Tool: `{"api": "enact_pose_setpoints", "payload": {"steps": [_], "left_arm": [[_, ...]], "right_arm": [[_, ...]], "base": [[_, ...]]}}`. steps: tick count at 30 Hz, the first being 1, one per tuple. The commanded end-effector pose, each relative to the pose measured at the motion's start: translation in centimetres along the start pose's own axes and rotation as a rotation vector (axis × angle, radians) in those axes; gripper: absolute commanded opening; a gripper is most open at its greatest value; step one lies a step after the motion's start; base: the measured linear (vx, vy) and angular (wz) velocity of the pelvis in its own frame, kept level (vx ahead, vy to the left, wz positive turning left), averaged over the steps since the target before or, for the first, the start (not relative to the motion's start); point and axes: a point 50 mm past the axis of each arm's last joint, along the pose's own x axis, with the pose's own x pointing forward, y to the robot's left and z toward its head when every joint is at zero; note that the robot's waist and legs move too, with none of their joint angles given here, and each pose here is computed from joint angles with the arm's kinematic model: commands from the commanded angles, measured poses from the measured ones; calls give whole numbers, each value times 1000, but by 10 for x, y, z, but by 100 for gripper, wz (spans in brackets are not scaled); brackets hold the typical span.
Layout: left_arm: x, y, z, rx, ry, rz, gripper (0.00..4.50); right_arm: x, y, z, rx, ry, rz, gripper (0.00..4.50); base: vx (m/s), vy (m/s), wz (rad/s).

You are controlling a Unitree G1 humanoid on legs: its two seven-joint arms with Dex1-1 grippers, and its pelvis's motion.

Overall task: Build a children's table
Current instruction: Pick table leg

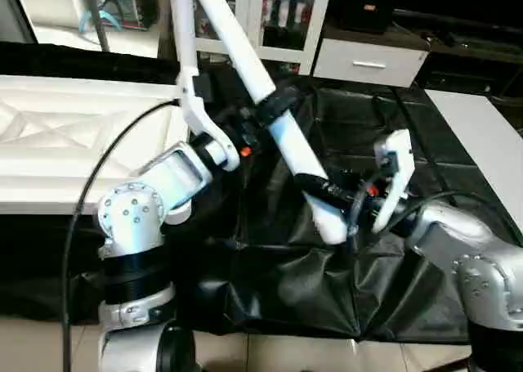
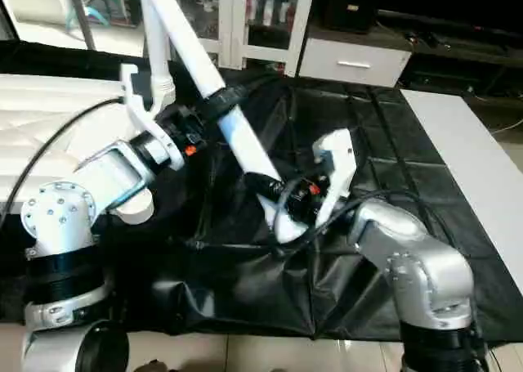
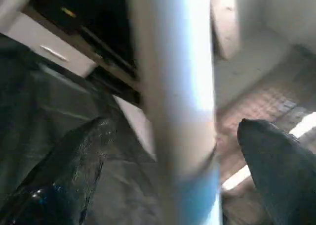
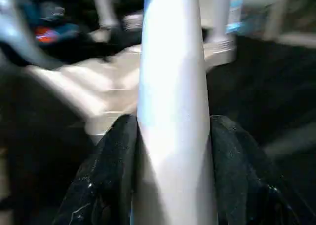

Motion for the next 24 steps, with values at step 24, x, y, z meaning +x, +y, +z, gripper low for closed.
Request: {"api": "enact_pose_setpoints", "payload": {"steps": [24], "left_arm": [[18, -7, 19, -194, -181, 26, 423]], "right_arm": [[31, 8, 3, -1044, -92, -352, 182]], "base": [[0, 0, 0]]}}
